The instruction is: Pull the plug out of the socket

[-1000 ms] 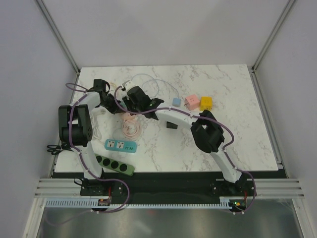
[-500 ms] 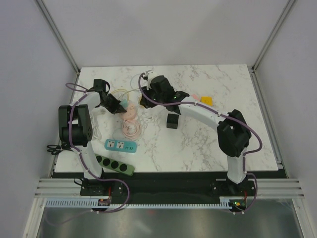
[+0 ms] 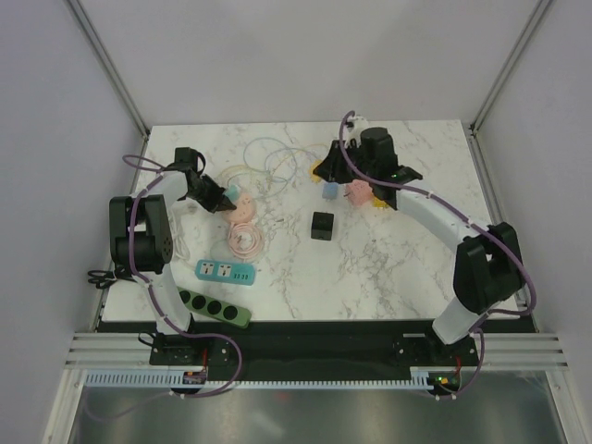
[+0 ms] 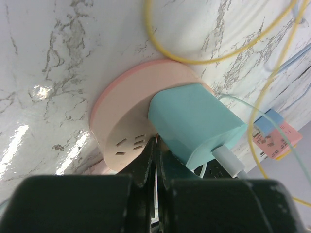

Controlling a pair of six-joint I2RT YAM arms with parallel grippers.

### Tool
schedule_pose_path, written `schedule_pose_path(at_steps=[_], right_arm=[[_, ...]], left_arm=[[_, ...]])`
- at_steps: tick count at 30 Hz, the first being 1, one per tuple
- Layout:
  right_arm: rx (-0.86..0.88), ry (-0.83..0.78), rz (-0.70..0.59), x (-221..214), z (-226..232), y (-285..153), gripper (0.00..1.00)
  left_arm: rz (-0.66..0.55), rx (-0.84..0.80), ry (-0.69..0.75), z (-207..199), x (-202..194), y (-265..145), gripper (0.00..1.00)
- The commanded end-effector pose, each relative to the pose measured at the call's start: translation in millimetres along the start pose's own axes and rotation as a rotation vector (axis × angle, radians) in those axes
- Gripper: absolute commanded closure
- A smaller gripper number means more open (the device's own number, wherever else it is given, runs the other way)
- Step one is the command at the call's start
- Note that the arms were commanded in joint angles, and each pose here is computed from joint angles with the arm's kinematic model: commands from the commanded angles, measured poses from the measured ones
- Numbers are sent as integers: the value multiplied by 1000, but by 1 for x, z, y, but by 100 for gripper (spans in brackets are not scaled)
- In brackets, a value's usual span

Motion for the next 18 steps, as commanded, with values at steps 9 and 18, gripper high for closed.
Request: schedule_pose_path(at_steps=[9,18], right_arm=[[-124,3,-135,51,-46,-53,100],[-83,73,39,-1,-60,-27,93]], left_arm=[[-52,37,34,5,6,0,98],[-92,-45,82,-10,8,-14,98]])
Point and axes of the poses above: each gripper's point midway between its finger pads, its own y axis out along the fingers, its own z axis along the line the jaws close on, x = y × z, the point moved 4 cm from there along -y, back along the fingers, and after that the axes turned 8 degrees about y, right-handed, at the moved point
